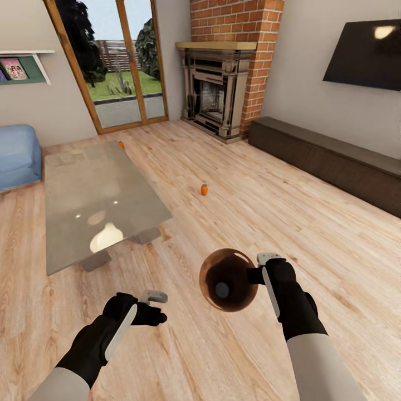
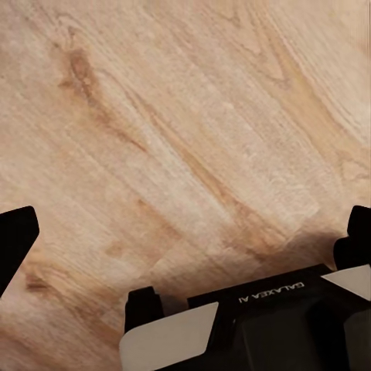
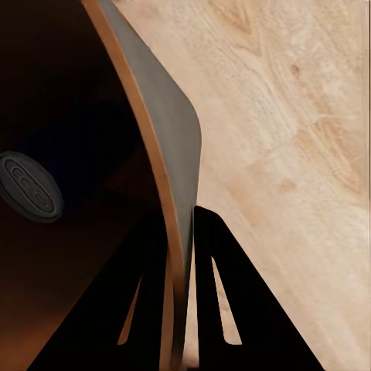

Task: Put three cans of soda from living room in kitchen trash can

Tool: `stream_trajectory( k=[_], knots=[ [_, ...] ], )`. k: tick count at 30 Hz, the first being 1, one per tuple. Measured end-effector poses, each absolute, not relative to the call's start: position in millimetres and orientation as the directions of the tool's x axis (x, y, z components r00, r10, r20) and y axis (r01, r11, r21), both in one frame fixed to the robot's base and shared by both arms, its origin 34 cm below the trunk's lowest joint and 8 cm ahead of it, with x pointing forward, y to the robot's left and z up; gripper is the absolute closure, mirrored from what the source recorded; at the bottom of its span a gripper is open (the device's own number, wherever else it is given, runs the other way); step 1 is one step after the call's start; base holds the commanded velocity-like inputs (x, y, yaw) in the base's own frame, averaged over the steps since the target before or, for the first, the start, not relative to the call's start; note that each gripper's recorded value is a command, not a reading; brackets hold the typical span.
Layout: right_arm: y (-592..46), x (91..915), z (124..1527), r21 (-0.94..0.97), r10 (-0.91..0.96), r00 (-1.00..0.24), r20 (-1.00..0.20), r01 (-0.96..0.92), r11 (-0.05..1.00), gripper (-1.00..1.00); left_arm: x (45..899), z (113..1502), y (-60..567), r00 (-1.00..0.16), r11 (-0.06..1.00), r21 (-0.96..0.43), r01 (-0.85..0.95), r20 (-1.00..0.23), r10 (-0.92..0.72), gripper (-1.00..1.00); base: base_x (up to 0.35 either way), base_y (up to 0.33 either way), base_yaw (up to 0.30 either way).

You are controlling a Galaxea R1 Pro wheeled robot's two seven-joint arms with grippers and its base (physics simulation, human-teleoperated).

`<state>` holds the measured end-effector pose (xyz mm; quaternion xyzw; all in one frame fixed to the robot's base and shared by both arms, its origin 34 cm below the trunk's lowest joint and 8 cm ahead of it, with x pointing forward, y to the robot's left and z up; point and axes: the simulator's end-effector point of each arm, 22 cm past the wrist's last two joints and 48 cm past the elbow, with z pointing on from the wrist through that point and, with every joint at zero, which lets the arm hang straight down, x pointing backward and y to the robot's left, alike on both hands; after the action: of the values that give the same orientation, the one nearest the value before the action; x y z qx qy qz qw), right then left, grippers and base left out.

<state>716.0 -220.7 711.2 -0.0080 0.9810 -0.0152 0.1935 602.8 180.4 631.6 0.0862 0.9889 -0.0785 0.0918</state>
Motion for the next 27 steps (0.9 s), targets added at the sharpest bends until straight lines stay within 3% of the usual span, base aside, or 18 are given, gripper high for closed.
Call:
stream_trajectory(
  k=[19,27],
  knots=[
    [-224,721,729,-0.038,-0.02,-0.913,-0.408,-0.005,0.999,1.0,611,645,187,-0.963,0.975,-0.128,0.18,-0.223,0.149,-1.0,0.0,0.0,-0.071],
    [-232,722,736,-0.025,0.012,-0.909,-0.418,0.025,0.999,1.0,595,631,199,-0.975,0.981,-0.104,0.162,-0.168,0.143,-1.0,0.0,0.0,-0.051]
  ],
)
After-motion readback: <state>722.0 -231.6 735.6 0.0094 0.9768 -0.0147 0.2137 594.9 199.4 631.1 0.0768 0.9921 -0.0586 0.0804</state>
